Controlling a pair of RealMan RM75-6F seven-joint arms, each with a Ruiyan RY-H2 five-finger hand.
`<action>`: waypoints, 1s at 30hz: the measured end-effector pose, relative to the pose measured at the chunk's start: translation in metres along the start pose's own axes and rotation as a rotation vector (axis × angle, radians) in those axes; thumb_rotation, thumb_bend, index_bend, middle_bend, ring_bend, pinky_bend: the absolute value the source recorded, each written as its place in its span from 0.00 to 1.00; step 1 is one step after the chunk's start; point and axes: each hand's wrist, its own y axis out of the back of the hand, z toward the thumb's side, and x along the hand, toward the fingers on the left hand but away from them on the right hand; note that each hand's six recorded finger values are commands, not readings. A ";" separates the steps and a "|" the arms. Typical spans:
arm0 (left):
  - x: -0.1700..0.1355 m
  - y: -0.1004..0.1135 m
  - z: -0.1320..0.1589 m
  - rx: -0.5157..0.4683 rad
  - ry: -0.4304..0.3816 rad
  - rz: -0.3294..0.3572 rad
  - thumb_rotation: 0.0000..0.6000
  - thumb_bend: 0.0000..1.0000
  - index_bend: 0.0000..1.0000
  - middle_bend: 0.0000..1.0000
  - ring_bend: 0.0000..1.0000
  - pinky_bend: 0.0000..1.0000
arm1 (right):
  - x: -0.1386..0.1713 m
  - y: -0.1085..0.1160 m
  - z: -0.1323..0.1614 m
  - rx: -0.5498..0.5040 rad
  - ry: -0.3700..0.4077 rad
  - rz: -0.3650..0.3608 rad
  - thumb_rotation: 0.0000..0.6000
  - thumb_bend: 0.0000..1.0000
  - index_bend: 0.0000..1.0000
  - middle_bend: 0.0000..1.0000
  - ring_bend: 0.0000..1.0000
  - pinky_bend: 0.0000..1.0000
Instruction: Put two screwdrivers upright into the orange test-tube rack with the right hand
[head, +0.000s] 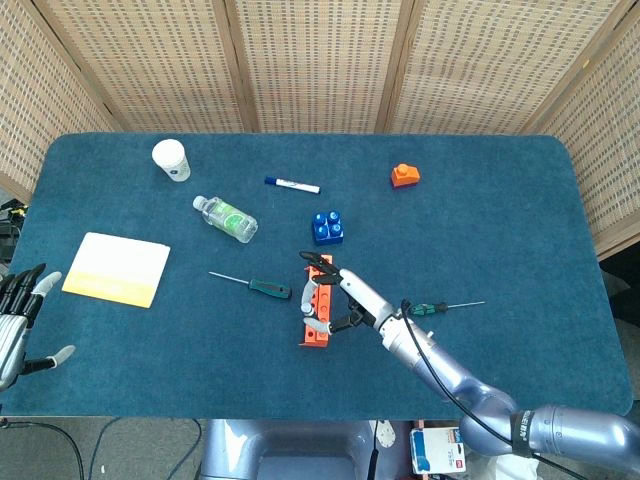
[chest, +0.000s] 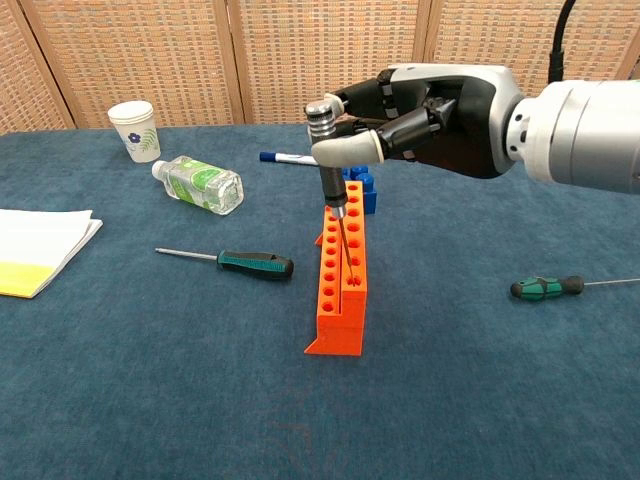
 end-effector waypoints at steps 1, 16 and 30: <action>0.000 0.000 0.000 0.001 0.000 -0.001 1.00 0.00 0.00 0.00 0.00 0.00 | 0.000 0.000 -0.001 0.001 -0.001 0.000 1.00 0.43 0.60 0.00 0.00 0.00; 0.001 -0.002 0.001 0.004 -0.003 -0.010 1.00 0.00 0.00 0.00 0.00 0.00 | 0.001 -0.007 -0.026 0.044 -0.016 0.007 1.00 0.43 0.61 0.00 0.00 0.00; 0.002 -0.004 0.002 0.007 -0.002 -0.017 1.00 0.00 0.00 0.00 0.00 0.00 | 0.003 -0.013 -0.034 0.096 0.004 0.018 1.00 0.43 0.61 0.00 0.00 0.00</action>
